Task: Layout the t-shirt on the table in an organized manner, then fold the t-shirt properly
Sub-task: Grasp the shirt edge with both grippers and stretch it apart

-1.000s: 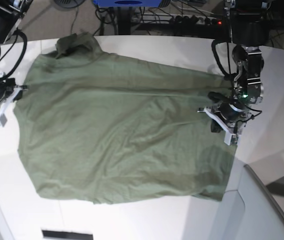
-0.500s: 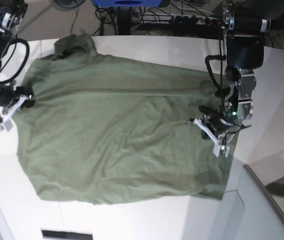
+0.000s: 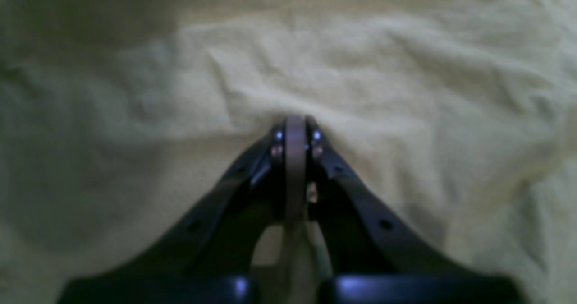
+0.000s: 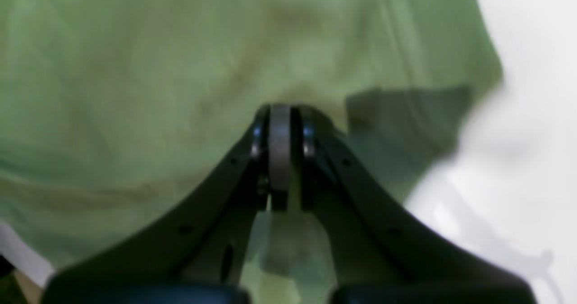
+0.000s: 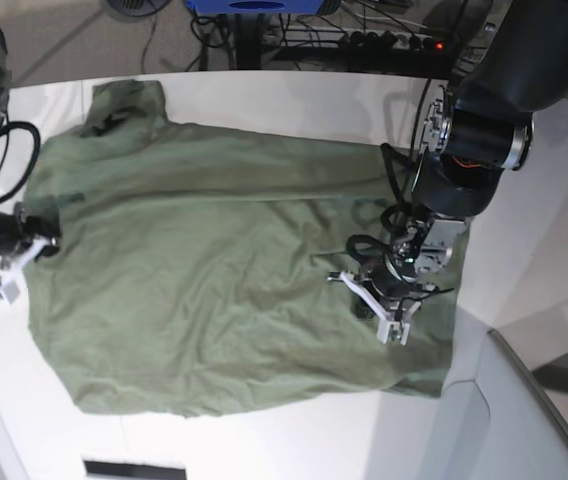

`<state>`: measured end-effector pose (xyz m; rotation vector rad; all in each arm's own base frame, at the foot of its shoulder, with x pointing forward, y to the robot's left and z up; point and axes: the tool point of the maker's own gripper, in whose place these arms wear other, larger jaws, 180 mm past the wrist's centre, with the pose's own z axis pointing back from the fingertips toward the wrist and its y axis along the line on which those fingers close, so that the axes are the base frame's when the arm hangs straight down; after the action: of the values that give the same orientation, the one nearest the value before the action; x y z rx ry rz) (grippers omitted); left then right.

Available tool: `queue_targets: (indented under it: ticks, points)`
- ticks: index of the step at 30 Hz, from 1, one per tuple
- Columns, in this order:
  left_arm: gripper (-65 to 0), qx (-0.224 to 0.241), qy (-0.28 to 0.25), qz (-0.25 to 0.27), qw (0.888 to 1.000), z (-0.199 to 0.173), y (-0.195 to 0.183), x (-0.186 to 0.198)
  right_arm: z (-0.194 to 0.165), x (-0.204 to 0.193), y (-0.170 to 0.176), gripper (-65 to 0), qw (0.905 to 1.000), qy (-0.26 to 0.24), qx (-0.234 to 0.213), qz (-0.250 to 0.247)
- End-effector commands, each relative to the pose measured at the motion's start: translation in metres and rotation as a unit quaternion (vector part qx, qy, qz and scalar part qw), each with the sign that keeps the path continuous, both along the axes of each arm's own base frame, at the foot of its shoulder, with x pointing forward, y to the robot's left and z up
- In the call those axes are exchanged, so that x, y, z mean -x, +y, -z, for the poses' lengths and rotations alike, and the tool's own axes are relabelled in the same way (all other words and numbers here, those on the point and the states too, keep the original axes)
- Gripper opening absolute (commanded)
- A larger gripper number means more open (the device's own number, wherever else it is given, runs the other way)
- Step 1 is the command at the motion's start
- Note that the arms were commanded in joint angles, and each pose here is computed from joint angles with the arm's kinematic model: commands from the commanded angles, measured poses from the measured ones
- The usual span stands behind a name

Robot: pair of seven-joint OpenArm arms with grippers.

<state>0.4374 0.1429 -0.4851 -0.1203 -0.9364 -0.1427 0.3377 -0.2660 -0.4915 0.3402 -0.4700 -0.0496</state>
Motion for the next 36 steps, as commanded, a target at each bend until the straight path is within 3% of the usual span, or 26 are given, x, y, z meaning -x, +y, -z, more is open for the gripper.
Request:
queue_targets:
  ticks: [1, 7, 9, 12, 16, 20, 23, 28, 32, 36]
  points:
    - [-65.0, -0.009, -0.007, -0.002, 1.0, -0.011, 0.006, -0.012, -0.013, -0.015, -0.011, -61.5, 0.9996, -0.025, 0.004, 0.007]
    - [-65.0, -0.006, -0.028, -0.008, 1.0, -0.03, 0.009, -0.031, -0.025, -0.045, -0.014, -61.5, 0.9964, -0.071, 0.043, 0.017]
    - [-65.0, 0.001, -0.042, -0.013, 0.999, -0.043, 0.009, -0.043, -0.04, -0.058, -0.015, -61.5, 0.9949, -0.085, 0.054, 0.006]
    - [-65.0, 0.028, -0.051, -0.027, 0.998, -0.059, 0.006, -0.055, -0.073, -0.059, -0.033, -61.7, 0.9883, -0.11, 0.105, -0.015]
    - [-65.0, 0.045, -0.048, -0.033, 0.997, -0.078, 0.022, -0.049, -0.116, -0.024, -0.042, -61.1, 0.9776, -0.142, 0.155, 0.007]
    - [-65.0, 0.04, -0.065, 0.002, 0.997, -0.1, 0.021, -0.019, -0.132, 0.039, -0.028, -60.6, 0.9724, -0.132, 0.191, 0.025]
    - [-65.0, 0.029, -0.057, 0.032, 0.997, -0.098, 0.011, 0.016, -0.124, 0.08, 0.001, -59.3, 0.976, -0.106, 0.19, 0.012]
    - [-65.0, 0.039, -0.049, 0.023, 0.998, -0.088, 0.014, 0.065, -0.109, 0.108, 0.038, -46.1, 0.9818, -0.087, 0.168, -0.016]
    - [-65.0, 0.039, -0.019, 0.006, 0.999, -0.067, 0.026, 0.096, -0.089, 0.106, 0.075, -49.5, 0.9821, -0.088, 0.137, -0.095]
    - [-65.0, 0.037, 0.009, 0.001, 0.999, -0.047, 0.03, 0.116, -0.075, 0.079, 0.075, -54.9, 0.9851, -0.091, 0.112, -0.093]
